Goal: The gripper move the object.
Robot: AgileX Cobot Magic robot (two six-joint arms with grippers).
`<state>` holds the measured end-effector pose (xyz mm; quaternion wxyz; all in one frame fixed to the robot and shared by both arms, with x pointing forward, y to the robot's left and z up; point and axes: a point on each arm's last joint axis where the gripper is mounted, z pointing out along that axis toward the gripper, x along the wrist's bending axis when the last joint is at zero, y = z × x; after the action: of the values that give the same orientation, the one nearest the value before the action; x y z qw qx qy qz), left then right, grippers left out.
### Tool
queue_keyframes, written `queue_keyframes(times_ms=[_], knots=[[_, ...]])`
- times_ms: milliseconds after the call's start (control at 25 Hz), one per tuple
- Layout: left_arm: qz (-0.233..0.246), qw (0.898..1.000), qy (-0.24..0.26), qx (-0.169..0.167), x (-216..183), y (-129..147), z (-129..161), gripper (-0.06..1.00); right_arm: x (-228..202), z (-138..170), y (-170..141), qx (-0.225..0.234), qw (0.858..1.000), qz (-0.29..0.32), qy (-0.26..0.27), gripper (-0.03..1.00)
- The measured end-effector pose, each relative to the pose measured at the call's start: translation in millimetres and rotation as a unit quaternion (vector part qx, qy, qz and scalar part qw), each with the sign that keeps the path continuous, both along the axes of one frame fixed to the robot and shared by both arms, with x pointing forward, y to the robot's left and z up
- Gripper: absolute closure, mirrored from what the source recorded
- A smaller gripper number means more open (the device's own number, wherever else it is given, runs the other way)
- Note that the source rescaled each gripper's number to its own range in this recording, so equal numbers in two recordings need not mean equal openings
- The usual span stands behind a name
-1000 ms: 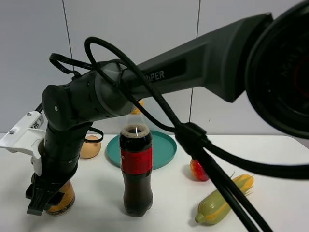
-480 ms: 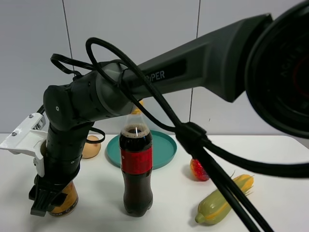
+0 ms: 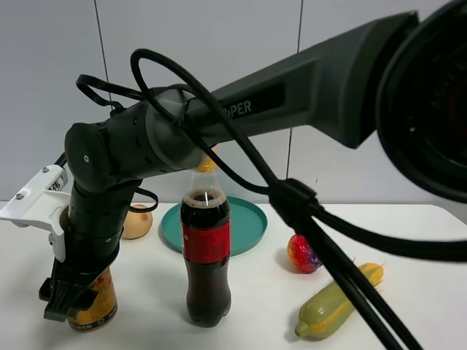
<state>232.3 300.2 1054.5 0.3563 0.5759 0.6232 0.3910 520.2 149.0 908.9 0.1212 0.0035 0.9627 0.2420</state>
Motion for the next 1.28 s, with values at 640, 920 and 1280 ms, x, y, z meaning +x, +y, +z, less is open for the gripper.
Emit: queue_keyframes(times_ms=[640, 920, 1280], knots=[[0.0, 1.0, 0.0, 0.0, 0.0, 0.0, 0.0, -0.06, -20.5, 201.0, -37.8, 0.156, 0.979, -0.001, -0.128, 0.59], [0.0, 1.0, 0.0, 0.0, 0.0, 0.0, 0.0, -0.06, -56.9, 325.5, -110.6, 0.219, 0.946, -0.015, -0.24, 0.37], [0.0, 1.0, 0.0, 0.0, 0.0, 0.0, 0.0, -0.06, -84.1, 368.0, -227.2, 0.181, 0.938, -0.15, -0.254, 0.36]])
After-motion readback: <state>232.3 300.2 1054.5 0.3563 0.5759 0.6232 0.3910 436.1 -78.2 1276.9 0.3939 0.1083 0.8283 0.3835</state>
